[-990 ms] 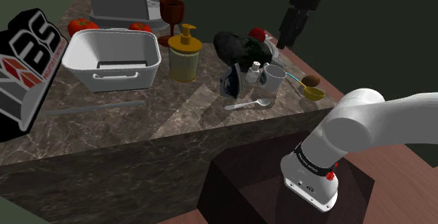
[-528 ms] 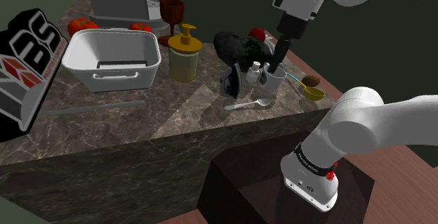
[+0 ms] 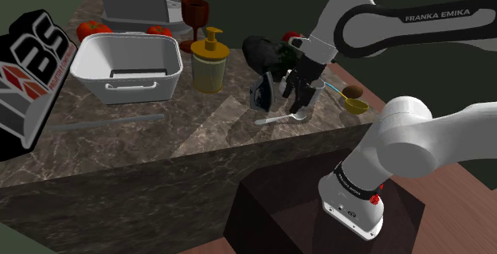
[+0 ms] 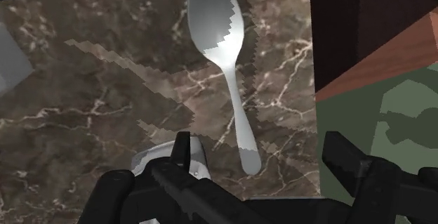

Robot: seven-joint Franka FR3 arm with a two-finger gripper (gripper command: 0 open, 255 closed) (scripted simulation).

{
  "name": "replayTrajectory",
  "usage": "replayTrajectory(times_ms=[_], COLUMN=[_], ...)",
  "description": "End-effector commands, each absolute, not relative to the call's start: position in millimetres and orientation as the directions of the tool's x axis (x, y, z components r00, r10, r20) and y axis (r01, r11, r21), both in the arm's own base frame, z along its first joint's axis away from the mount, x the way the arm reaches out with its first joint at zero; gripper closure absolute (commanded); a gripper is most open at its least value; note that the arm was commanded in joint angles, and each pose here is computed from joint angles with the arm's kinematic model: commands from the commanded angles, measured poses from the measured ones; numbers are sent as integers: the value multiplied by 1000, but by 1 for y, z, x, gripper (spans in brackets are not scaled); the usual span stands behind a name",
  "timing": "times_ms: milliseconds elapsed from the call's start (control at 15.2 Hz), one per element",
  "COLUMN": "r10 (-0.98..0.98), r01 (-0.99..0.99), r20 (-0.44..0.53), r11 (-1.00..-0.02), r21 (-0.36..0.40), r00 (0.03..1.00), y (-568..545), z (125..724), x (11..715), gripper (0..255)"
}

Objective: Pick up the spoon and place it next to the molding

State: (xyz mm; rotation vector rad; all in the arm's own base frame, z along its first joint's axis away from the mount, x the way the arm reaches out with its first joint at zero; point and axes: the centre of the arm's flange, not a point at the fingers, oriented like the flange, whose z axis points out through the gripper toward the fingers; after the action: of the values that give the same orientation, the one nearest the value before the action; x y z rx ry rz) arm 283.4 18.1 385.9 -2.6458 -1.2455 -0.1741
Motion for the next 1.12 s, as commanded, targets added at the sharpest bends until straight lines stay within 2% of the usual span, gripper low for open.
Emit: replayTrajectory(times_ms=[0,462,990,1056], r10=[789,789,789,789], r01=[820,820,820,820], r20=[222,222,222,222], r11=[-560,-560,-560,-560], r21=[-121,-121,-121,-121], r00=[572,572,572,572], y=[23,33,33,33], z=[372,333,333,333], x=[284,285,285,285], gripper=[0,0,0,255])
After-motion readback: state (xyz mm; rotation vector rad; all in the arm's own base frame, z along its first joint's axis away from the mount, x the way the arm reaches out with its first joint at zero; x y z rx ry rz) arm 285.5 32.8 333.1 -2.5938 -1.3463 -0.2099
